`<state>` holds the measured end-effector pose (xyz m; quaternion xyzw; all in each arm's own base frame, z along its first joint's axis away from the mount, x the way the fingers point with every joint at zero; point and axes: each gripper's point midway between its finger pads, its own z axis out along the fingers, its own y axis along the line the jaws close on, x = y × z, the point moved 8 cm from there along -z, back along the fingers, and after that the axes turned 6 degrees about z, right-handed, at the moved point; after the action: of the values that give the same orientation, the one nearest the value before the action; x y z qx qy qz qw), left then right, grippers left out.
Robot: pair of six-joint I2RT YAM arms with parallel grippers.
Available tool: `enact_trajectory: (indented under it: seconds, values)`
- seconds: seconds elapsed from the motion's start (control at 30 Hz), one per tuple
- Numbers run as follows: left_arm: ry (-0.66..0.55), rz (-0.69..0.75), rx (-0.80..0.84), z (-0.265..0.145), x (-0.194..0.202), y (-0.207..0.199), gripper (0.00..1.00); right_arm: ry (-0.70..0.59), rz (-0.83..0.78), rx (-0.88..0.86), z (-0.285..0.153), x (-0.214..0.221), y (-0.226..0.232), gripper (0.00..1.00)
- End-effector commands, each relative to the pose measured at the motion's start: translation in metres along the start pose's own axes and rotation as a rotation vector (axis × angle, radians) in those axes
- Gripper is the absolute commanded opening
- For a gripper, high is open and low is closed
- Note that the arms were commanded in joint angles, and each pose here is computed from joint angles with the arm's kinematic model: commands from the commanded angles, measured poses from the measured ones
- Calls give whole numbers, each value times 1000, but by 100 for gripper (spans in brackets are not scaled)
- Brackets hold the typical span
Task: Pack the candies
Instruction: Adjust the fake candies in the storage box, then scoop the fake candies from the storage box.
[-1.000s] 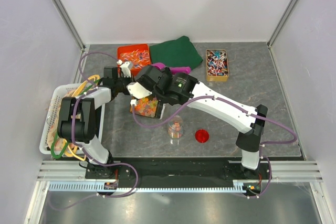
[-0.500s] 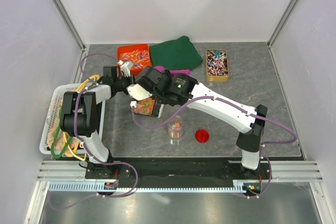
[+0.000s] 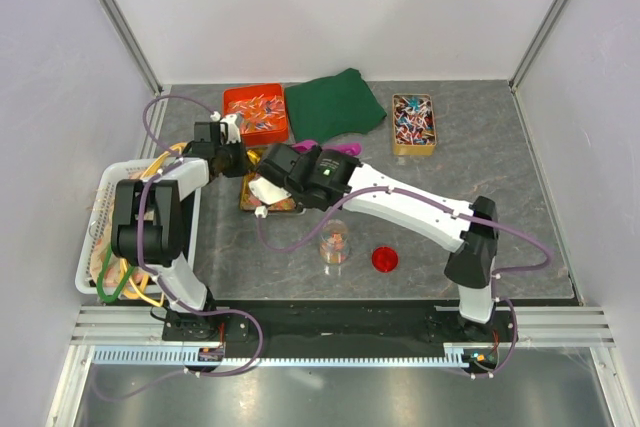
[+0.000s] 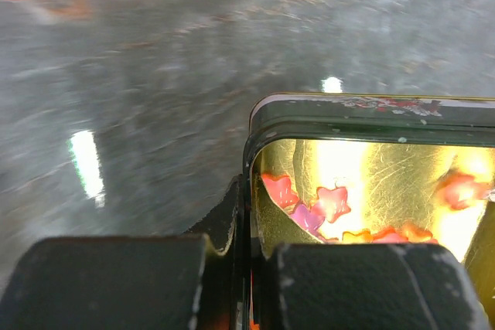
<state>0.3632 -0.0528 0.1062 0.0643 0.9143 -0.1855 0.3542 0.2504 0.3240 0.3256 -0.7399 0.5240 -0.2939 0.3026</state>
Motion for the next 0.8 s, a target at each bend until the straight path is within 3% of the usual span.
enact_trajectory:
  seconds: [0.0,0.37,0.77]
  values:
    - [-110,60,-119,-20,-34,1,2,73,-78,-9,22,-14,11,0]
    - [-108,112,-218,-24,-37,-2,2,125,-193,-53,80,-54,40,0]
    - [-108,188,-206,-21,-37,-18,2,172,-267,-85,104,-62,57,0]
